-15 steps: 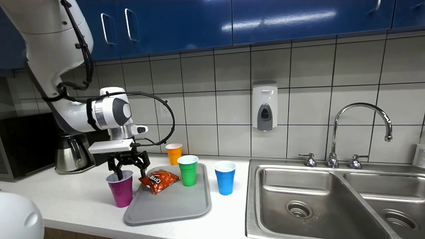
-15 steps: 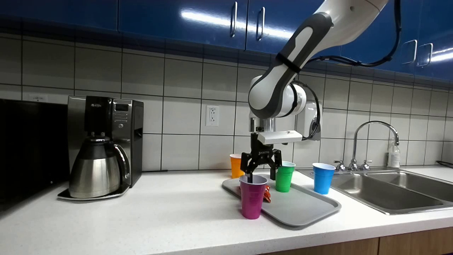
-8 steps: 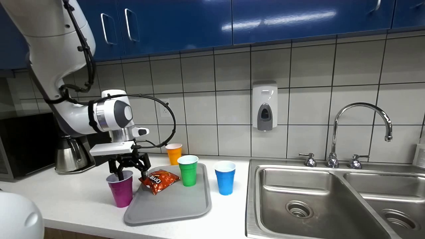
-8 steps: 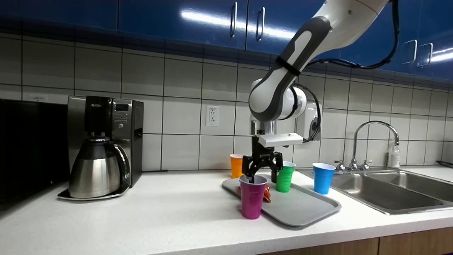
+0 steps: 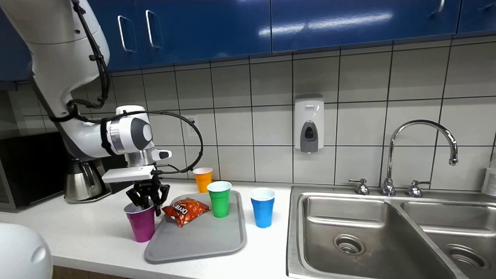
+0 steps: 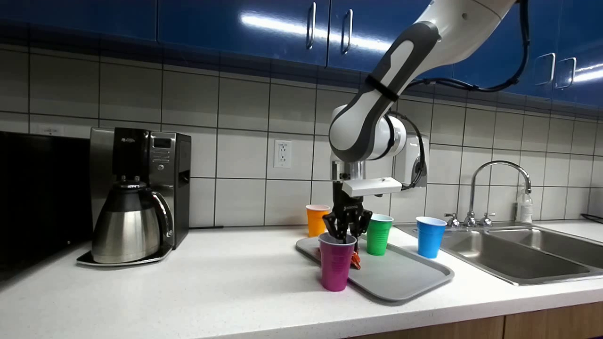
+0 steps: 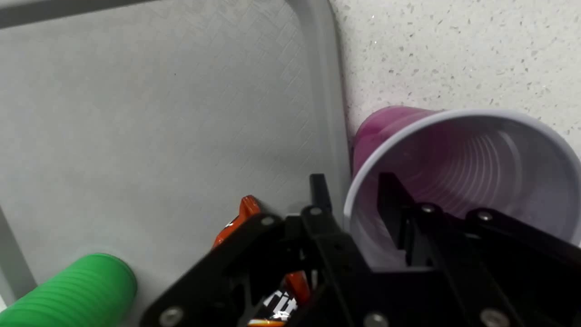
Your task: Put the purple, blue and green cups onto the tray
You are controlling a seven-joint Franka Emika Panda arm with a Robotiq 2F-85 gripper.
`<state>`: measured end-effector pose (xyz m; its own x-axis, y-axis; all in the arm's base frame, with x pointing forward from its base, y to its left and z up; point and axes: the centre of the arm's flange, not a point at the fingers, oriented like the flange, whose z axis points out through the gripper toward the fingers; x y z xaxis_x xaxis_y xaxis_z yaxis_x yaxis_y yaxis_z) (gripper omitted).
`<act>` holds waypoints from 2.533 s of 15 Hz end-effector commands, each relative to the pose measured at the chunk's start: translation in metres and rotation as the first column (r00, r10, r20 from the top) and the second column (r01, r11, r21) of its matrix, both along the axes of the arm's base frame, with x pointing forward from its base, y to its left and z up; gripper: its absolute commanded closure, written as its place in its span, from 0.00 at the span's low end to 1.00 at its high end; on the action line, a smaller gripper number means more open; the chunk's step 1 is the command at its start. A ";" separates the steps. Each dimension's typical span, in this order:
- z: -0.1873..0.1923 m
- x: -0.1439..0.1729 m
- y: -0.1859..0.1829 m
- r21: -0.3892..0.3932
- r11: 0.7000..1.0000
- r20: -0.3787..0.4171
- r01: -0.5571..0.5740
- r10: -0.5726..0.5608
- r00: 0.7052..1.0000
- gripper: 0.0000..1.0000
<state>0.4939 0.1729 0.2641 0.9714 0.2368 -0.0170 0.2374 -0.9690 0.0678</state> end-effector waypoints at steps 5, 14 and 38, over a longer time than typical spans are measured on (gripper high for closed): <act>0.011 -0.011 0.013 0.040 0.999 -0.020 0.008 -0.007 1.000 1.00; 0.058 -0.018 0.015 0.151 0.989 -0.011 -0.005 0.006 1.000 0.99; 0.046 -0.029 -0.106 0.022 0.999 -0.023 -0.035 0.036 0.999 0.99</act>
